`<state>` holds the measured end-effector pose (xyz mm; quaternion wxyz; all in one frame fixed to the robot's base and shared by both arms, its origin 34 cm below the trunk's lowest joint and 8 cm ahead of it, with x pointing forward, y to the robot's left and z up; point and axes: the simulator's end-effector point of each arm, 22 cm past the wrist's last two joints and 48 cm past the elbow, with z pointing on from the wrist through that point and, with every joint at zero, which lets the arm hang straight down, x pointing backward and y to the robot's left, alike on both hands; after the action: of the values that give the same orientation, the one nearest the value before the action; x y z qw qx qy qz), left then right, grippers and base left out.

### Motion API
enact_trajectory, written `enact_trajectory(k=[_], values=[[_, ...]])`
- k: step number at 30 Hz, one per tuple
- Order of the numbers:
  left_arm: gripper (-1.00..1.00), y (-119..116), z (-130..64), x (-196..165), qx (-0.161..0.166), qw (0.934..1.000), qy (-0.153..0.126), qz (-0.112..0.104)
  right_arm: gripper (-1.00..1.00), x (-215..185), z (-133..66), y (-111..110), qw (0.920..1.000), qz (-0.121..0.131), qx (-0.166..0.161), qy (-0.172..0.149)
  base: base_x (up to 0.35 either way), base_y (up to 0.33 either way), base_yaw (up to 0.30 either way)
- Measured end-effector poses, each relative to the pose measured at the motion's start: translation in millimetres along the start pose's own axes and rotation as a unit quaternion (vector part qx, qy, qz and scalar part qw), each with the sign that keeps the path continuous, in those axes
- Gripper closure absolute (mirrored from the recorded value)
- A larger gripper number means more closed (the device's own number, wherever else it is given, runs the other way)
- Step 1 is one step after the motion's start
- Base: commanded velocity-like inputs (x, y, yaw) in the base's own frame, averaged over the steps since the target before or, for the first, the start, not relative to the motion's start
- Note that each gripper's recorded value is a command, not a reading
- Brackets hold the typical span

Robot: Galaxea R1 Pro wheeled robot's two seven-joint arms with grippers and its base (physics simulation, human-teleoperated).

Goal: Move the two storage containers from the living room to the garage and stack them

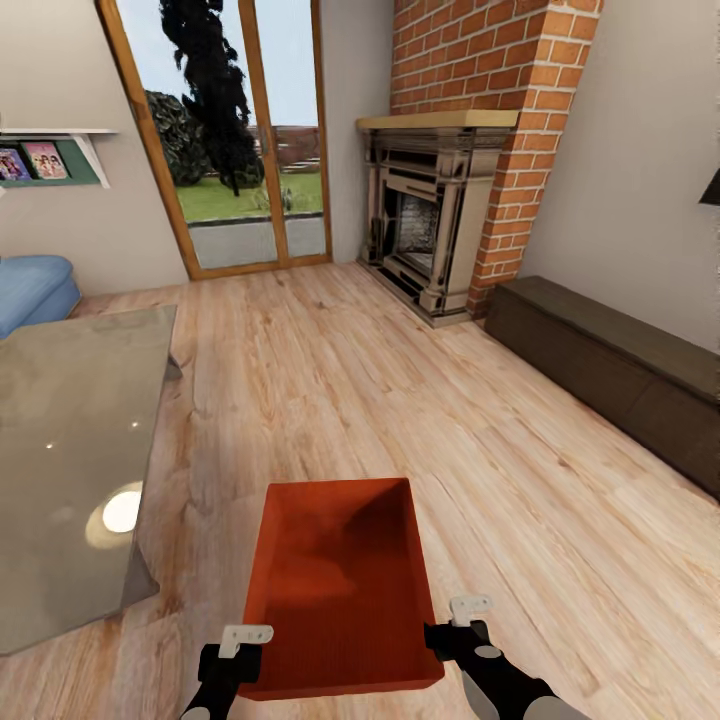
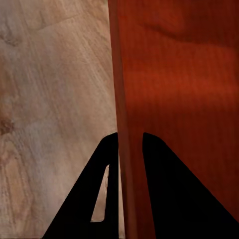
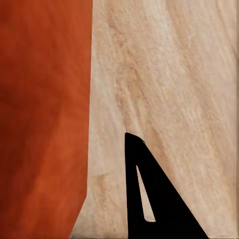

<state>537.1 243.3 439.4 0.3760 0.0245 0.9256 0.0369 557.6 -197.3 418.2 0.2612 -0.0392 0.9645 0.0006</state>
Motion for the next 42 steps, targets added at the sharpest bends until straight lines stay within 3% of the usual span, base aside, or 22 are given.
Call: enact_trajectory(k=[16, 36, 42], values=[[1.0, 0.2, -0.3, -0.3, 0.0, 1.0, 0.0, 0.0, 1.0, -0.1, -0.3, 0.2, 1.0, 0.0, 0.0, 0.0, -0.064, -0.013, 0.208], [1.0, -0.2, -0.1, 0.3, 0.0, 1.0, 0.0, -0.001, 1.0, 0.1, 0.0, -0.2, 1.0, 0.0, 0.0, 0.0, -0.317, 0.0, 0.014], [1.0, -0.1, -0.4, 0.2, 0.0, 1.0, 0.0, -0.001, 1.0, -0.1, -0.3, 0.0, 1.0, 0.0, 0.0, 0.0, -0.121, 0.0, 0.204]])
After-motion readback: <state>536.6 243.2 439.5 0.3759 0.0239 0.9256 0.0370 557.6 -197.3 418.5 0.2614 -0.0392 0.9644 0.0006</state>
